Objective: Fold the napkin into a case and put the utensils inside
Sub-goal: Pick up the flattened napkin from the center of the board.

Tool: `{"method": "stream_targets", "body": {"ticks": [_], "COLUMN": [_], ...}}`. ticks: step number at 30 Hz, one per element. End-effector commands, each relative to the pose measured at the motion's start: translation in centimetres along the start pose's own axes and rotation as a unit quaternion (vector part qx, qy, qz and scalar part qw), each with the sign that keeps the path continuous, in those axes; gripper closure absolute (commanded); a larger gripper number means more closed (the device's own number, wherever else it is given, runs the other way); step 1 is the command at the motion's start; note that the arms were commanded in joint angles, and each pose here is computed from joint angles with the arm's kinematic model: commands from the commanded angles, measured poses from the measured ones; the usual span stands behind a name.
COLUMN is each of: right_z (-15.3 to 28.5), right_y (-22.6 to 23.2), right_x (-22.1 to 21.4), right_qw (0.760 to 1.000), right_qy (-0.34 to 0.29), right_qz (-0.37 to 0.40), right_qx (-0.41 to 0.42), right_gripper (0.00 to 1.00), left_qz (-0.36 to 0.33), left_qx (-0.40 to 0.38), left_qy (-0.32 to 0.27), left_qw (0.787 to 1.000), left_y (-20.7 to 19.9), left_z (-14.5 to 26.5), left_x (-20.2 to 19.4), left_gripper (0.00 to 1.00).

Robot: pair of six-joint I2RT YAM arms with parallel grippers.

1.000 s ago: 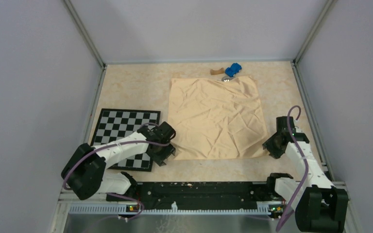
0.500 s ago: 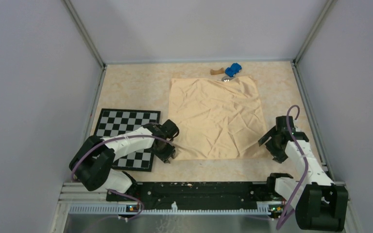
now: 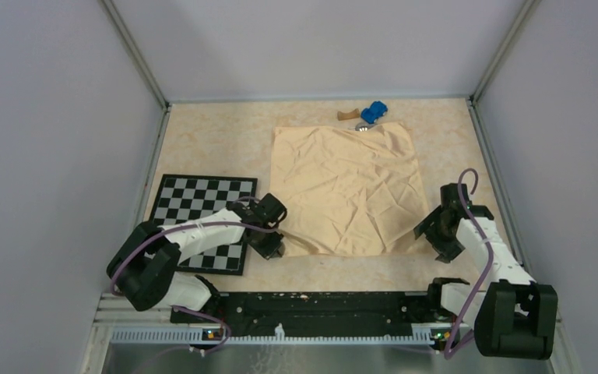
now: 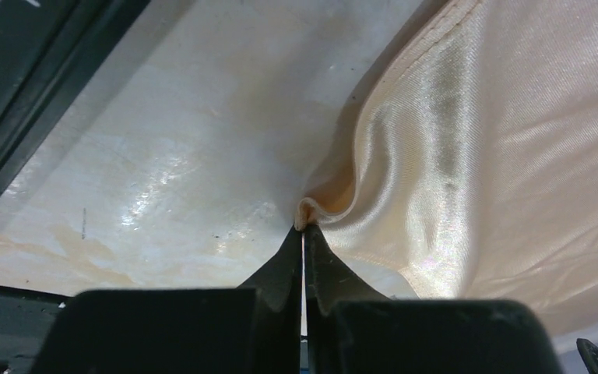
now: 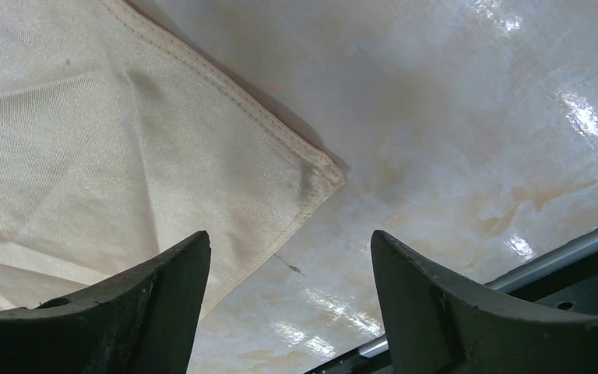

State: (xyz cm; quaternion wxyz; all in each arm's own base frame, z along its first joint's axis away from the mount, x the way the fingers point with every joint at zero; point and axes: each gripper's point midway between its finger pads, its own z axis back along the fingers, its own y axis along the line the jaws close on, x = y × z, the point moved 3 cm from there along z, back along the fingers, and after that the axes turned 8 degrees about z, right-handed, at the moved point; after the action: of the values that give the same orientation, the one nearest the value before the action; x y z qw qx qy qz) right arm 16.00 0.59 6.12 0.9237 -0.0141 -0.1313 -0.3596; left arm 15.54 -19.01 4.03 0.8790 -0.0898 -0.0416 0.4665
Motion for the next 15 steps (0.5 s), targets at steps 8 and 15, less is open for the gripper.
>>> {"method": "stream_targets", "body": {"ticks": [8, 15], "right_z": [-1.2, -1.8], "right_y": [0.0, 0.5], "right_x": [1.2, 2.0], "right_qw": [0.999, 0.999], "right_qy": [-0.007, -0.015], "right_qz": [-0.020, -0.018], "right_qx": [-0.032, -0.034], "right_gripper": [0.41, 0.52], "left_qz": [-0.023, -0.034], "left_qx": [-0.008, -0.037], "left_qy": [-0.097, -0.112], "left_qw": [0.995, 0.992], "left_y": [1.7, 1.6], "left_z": [0.1, 1.7], "left_x": [3.1, 3.6], "left_gripper": [0.69, 0.51]}}
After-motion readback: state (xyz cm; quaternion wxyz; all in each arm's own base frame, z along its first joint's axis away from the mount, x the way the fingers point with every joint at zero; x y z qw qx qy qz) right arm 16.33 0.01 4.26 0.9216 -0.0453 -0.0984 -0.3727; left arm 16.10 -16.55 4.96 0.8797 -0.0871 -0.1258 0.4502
